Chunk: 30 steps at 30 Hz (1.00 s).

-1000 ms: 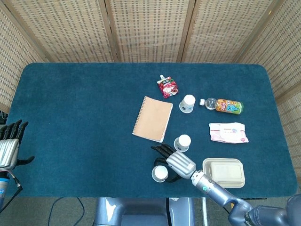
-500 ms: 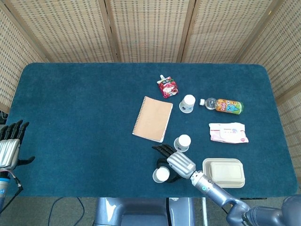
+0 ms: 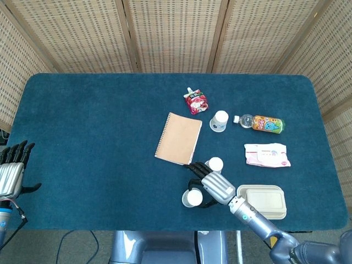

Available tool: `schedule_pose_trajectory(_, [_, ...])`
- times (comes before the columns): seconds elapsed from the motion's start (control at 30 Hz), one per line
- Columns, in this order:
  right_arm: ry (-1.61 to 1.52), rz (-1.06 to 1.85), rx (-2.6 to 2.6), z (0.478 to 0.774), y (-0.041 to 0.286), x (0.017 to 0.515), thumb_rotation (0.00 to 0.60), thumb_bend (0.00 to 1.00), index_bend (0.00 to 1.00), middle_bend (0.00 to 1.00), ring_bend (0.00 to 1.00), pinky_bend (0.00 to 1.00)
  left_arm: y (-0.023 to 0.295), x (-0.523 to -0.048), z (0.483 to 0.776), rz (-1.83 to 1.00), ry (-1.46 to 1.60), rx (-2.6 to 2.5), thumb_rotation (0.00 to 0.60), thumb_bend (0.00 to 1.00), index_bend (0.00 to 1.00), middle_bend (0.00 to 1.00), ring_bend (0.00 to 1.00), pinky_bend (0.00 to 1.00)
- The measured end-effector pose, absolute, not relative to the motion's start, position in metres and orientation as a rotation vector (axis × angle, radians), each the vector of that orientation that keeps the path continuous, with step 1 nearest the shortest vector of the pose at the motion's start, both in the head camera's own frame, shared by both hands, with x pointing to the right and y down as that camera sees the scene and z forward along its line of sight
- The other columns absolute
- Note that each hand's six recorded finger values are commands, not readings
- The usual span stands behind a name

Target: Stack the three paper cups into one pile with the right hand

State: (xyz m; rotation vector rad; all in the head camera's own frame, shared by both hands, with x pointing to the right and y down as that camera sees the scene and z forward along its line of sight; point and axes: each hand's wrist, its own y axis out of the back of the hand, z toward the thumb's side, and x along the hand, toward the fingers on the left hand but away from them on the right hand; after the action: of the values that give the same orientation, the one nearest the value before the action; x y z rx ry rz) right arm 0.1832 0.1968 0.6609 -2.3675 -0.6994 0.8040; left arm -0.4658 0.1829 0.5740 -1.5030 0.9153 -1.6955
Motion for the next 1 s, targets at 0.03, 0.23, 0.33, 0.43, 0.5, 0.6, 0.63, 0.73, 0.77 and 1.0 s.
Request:
schedule_pose_trajectory(0.03, [-0.716,0.804,-2.352,0.657,0.191,0.187,0.600,0.22,0.57,0.12,0.01,0.00,0.183,-0.465,0.574,-1.694,0.915,-1.504,0.600,0.01,0.00,0.00,0.00,0.02])
schedule_pose_trajectory(0.23, [-0.830,0.809,-2.259,0.634,0.157,0.208,0.600,0.22,0.57,0.12,0.01,0.00,0.183,-0.465,0.573,-1.687,0.922,-1.500,0.600,0.01,0.00,0.00,0.00,0.02])
schedule_pose_trajectory(0.33, [-0.875,0.825,-2.216,0.627,0.142,0.218,0.600,0.22,0.57,0.12,0.01,0.00,0.182,-0.464,0.571,-1.677,0.927,-1.498,0.600,0.01,0.00,0.00,0.00,0.02])
schedule_pose_trajectory(0.43, [-0.913,0.843,-2.181,0.622,0.129,0.227,0.600,0.22,0.57,0.12,0.01,0.00,0.183,-0.464,0.572,-1.676,0.926,-1.496,0.600,0.01,0.00,0.00,0.00,0.02])
schedule_pose_trajectory(0.5, [-0.928,0.855,-2.166,0.620,0.123,0.231,0.600,0.22,0.57,0.12,0.01,0.00,0.183,-0.463,0.572,-1.674,0.926,-1.495,0.600,0.01,0.00,0.00,0.00,0.02])
schedule_pose_trajectory(0.6, [-0.932,0.880,-2.148,0.621,0.118,0.236,0.600,0.22,0.57,0.12,0.01,0.00,0.183,-0.463,0.572,-1.671,0.924,-1.496,0.600,0.01,0.00,0.00,0.00,0.02])
schedule_pose_trajectory(0.63, [-0.931,0.892,-2.147,0.622,0.118,0.237,0.600,0.22,0.57,0.12,0.01,0.00,0.183,-0.463,0.572,-1.671,0.924,-1.497,0.600,0.01,0.00,0.00,0.00,0.02])
schedule_pose_trajectory(0.73, [-0.924,0.921,-2.148,0.626,0.117,0.240,0.600,0.22,0.57,0.12,0.01,0.00,0.183,-0.463,0.573,-1.675,0.920,-1.498,0.600,0.01,0.00,0.00,0.00,0.02])
schedule_pose_trajectory(0.77, [-0.921,0.927,-2.148,0.627,0.116,0.241,0.600,0.22,0.57,0.12,0.01,0.00,0.183,-0.463,0.574,-1.676,0.919,-1.499,0.600,0.01,0.00,0.00,0.00,0.02])
schedule_pose_trajectory(1.0, [-0.932,0.953,-2.156,0.634,0.115,0.243,0.600,0.22,0.56,0.12,0.01,0.00,0.183,-0.462,0.574,-1.674,0.919,-1.499,0.600,0.01,0.00,0.00,0.00,0.02])
